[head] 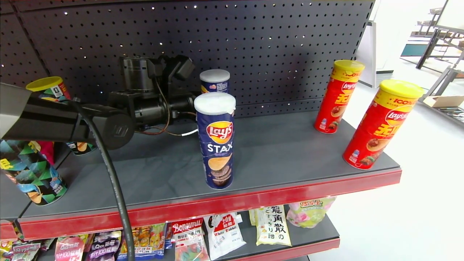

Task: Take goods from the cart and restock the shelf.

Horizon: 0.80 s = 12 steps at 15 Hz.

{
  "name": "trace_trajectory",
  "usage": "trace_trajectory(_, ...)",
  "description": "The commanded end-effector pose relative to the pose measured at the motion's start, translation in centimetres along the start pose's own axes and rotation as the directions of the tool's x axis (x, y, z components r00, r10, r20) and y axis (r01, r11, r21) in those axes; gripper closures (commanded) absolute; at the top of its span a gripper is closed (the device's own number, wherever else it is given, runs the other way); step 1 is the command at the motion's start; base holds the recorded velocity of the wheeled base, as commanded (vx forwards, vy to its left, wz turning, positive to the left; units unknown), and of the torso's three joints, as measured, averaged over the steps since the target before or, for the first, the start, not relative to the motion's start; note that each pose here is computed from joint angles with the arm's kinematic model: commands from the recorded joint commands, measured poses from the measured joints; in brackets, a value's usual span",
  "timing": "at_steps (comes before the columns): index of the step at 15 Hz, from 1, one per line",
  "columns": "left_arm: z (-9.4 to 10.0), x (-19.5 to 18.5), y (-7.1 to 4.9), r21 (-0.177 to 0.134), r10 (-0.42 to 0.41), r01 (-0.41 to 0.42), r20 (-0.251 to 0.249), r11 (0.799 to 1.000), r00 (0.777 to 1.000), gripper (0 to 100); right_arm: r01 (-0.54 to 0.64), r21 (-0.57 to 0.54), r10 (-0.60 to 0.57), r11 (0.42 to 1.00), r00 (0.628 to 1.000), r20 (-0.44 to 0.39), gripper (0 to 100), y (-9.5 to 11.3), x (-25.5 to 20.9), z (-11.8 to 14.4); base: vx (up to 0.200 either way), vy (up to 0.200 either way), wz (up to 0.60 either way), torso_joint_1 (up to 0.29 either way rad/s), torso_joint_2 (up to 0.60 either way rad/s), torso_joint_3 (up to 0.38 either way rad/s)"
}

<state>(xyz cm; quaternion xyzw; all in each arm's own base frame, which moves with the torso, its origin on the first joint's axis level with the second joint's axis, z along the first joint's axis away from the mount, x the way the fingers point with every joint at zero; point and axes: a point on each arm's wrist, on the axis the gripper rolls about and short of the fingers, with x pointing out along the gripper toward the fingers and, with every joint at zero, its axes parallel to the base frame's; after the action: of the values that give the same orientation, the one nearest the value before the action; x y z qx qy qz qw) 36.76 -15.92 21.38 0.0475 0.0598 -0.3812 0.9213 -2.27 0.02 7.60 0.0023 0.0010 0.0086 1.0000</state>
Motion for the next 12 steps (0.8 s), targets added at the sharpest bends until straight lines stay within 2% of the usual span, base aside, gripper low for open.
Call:
trace_trajectory(1, 0.2, -0.5, -0.1, 0.001, 0.003, -0.003, 0.004, 1.0, 1.0, 0, -0.001, 0.0, 0.001, 1.0, 1.0, 0.0, 0, 0.0, 0.0, 0.0, 0.0, 0.0, 0.0, 0.0, 0.0, 0.0)
trace_trajectory(2, 0.2, -1.1, -0.1, -0.002, 0.008, -0.008, -0.001, 1.0, 1.0, 0, -0.001, 0.0, 0.001, 1.0, 1.0, -0.001, 0, 0.0, 0.0, 0.0, 0.0, 0.0, 0.0, 0.0, 0.0, 0.0)
trace_trajectory(6, -1.6, -4.5, 0.5, -0.039, 0.057, -0.06, -0.074, 0.997, 0.996, 0, -0.001, 0.0, 0.001, 1.0, 1.0, 0.0, 0, 0.0, 0.0, 0.0, 0.0, 0.0, 0.0, 0.0, 0.0, 0.0)
trace_trajectory(9, -2.2, -7.4, 0.3, -0.055, 0.087, -0.093, -0.101, 0.994, 0.991, 0, 0.0, 0.0, 0.0, 1.0, 1.0, -0.001, 0, 0.0, 0.0, 0.0, 0.0, 0.0, 0.0, 0.0, 0.0, 0.0)
trace_trajectory(12, -2.8, -13.8, -1.4, -0.067, 0.139, -0.148, -0.117, 0.987, 0.983, 0, -0.001, 0.0, 0.001, 1.0, 1.0, 0.0, 0, 0.0, 0.0, 0.0, 0.0, 0.0, 0.0, 0.0, 0.0, 0.0)
